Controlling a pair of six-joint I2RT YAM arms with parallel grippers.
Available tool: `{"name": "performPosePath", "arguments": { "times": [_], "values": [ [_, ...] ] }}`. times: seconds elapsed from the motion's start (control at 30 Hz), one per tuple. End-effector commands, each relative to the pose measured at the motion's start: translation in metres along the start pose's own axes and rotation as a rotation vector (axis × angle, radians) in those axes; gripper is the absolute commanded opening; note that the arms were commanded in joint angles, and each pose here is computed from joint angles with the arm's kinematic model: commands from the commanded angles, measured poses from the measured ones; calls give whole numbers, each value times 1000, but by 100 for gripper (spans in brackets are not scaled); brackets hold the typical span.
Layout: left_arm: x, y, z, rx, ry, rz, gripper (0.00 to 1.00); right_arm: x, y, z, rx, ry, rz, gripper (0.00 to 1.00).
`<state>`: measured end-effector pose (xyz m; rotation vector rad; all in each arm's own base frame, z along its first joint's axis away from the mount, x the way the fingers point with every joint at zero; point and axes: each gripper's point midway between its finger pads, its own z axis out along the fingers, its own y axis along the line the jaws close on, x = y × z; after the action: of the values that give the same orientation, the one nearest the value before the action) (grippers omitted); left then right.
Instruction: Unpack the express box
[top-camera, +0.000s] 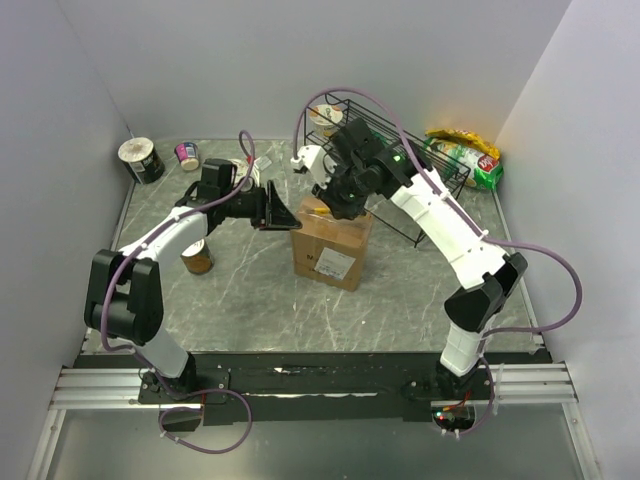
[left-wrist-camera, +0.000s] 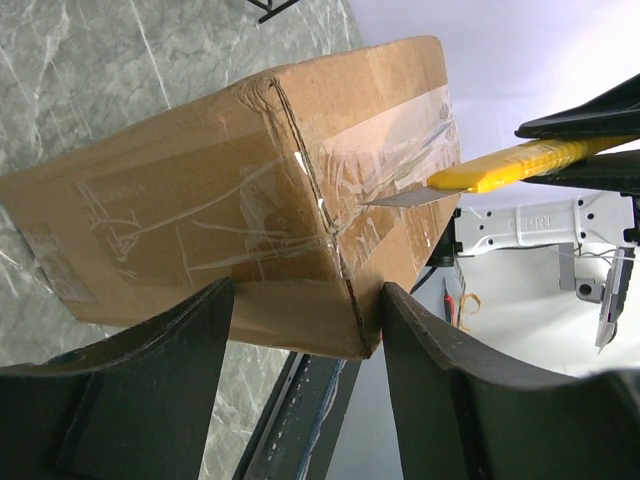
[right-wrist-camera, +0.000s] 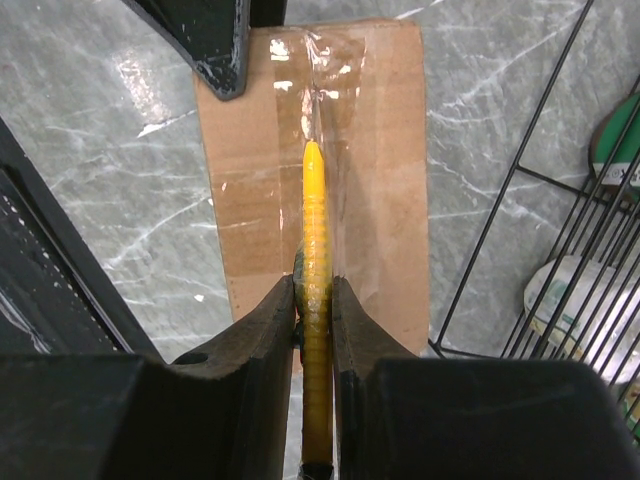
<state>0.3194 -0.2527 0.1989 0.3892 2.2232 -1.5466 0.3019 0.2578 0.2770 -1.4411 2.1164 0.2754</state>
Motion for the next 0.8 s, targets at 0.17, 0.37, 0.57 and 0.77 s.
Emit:
{"name": "performPosePath", "arguments": {
  "times": [0.17, 0.37, 0.57, 0.77],
  "values": [
    [49, 101, 11, -349, 79, -126, 64, 86, 34, -41, -114, 268, 53, 0],
    [50, 104, 11, -356, 85, -124, 64, 100, 29, -45, -108, 289, 67, 0],
    [50, 106, 11, -364, 88, -124, 64, 110, 29, -48, -106, 306, 63, 0],
    [51, 110, 11, -381, 88, -122, 64, 116, 31, -51, -109, 314, 45, 0]
  ]
}}
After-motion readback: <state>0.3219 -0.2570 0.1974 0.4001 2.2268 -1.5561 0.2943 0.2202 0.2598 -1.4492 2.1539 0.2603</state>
